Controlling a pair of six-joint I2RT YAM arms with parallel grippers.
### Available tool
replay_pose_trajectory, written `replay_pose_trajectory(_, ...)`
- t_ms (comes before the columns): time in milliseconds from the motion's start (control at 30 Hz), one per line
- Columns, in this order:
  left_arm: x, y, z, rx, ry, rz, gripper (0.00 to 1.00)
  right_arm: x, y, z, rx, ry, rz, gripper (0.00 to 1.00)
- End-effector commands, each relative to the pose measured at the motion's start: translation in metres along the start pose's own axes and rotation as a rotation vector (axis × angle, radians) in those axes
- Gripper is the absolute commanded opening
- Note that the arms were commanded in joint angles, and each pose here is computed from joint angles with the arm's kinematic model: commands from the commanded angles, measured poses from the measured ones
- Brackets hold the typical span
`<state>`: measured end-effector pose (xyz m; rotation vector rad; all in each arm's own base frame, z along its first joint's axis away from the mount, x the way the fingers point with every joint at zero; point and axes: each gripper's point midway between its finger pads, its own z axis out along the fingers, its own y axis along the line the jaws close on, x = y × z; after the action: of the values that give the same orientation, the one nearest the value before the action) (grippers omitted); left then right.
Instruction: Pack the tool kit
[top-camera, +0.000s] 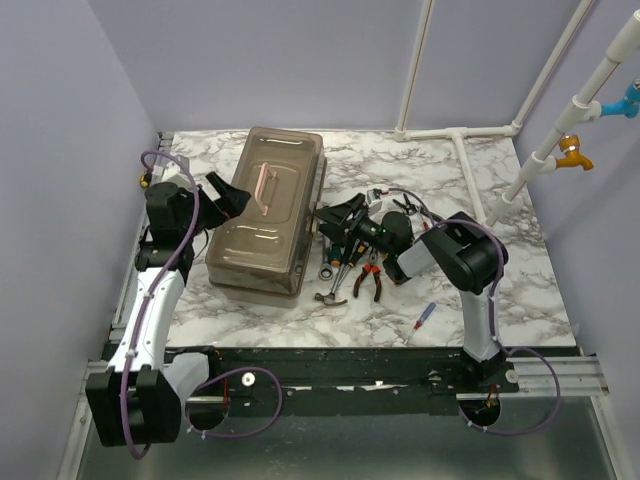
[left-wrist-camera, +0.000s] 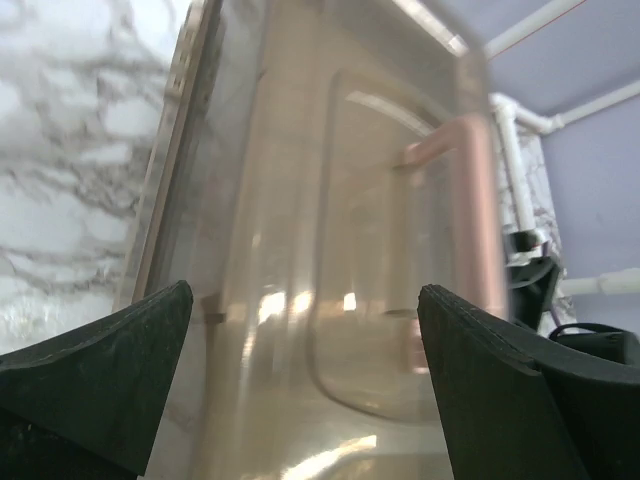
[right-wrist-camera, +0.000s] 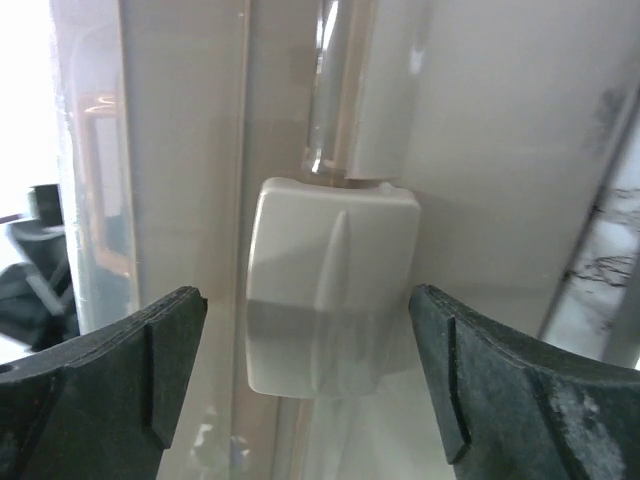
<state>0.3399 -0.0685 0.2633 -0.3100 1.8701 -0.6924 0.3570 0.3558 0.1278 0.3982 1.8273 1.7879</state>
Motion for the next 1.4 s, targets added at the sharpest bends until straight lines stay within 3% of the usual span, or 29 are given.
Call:
replay_pose_trajectory(0,0.044,0.026,0.027,0.029,0.072,-0.123,0.97,0.007,0.025,0.003,-0.141,0.051,0.022,0.83)
replay_pose_trajectory(200,0.069,0.032,0.051,0.106,0.181,-0.15,0.95,0.01,0.025,0.007,-0.182,0.079,0.08,0.69)
replay_pose_trajectory(300,0.082,0.027,0.059,0.18,0.253,-0.176,0.9,0.011,0.025,0.009,-0.185,0.089,0.087,0.62)
replay_pose_trajectory(567,0.101,0.03,0.068,0.222,0.309,-0.187,0.85,0.019,0.023,0.021,-0.113,0.177,0.059,0.32)
replay_pose_trajectory(767,0.111,0.029,0.069,0.239,0.289,-0.194,0.82,0.014,0.021,0.017,-0.021,0.139,-0.026,0.23)
replay_pose_trajectory(900,0.118,0.032,0.067,0.203,0.266,-0.174,0.81,0.005,0.0,0.018,0.197,0.077,-0.153,0.21)
replay_pose_trajectory(1133,0.135,0.031,0.059,0.169,0.259,-0.148,0.81,-0.014,-0.006,0.009,0.349,-0.024,-0.245,0.17)
replay_pose_trajectory(1267,0.134,0.031,0.054,0.156,0.225,-0.135,0.81,-0.022,-0.005,0.001,0.386,-0.067,-0.27,0.22)
replay_pose_trajectory(1333,0.132,0.032,0.051,0.14,0.208,-0.123,0.81,-0.027,-0.002,-0.004,0.399,-0.096,-0.287,0.31)
replay_pose_trajectory(1367,0.131,0.031,0.05,0.138,0.199,-0.113,0.81,-0.029,0.003,-0.007,0.391,-0.108,-0.293,0.46)
